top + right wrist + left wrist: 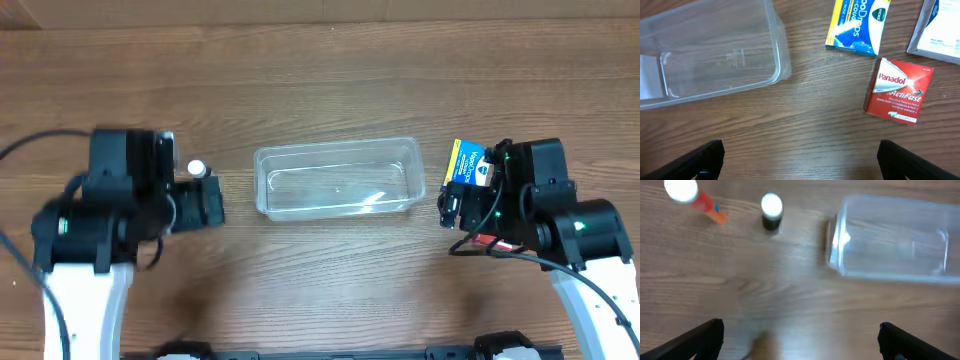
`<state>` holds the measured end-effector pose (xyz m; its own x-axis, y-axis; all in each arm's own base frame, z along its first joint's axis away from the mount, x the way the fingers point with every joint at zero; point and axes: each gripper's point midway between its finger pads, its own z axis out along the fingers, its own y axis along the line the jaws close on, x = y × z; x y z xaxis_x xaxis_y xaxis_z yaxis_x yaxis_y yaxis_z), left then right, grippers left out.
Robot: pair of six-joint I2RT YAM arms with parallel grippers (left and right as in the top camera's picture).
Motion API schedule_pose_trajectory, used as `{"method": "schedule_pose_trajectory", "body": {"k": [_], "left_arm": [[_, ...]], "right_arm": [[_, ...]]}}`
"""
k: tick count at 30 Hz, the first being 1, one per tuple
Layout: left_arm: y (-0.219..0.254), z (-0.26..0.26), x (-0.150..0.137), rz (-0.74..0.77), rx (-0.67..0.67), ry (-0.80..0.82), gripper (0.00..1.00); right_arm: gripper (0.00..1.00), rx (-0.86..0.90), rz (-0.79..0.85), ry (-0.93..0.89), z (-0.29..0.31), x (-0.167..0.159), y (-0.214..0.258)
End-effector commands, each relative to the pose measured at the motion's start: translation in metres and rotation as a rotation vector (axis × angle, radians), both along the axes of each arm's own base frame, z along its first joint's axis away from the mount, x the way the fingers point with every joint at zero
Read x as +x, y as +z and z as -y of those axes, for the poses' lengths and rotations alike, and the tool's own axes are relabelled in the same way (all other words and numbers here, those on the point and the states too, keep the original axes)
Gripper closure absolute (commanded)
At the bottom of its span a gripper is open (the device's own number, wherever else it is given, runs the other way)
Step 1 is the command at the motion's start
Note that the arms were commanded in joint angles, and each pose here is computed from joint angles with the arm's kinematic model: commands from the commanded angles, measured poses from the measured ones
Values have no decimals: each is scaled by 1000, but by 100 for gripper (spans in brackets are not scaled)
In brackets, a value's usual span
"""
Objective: Pack container
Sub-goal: 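Reach left gripper to the dark brown bottle and grasp it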
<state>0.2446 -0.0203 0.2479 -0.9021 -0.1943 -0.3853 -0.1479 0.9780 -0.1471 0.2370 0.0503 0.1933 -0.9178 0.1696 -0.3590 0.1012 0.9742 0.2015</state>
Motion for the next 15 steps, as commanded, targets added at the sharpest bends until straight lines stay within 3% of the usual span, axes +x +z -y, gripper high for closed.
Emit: {"method": "schedule_pose_trajectory", "body": {"k": [1, 6, 13, 14, 15], "left_arm": [[-16, -14, 40, -81, 36, 68, 0], [-91, -16, 81, -291, 40, 92, 0], [-153, -26, 109, -390, 30, 133, 0], [-158, -26, 110, -403, 30, 132, 2], [-163, -26, 110, -412, 34, 117, 11]], "right_arm": [[0, -11, -2, -6, 2, 8, 2], [0, -17, -39, -6, 1, 12, -7], [0, -17, -39, -6, 1, 12, -7], [0, -17, -39, -6, 1, 12, -7], [0, -17, -40, -6, 1, 11, -7]]}}
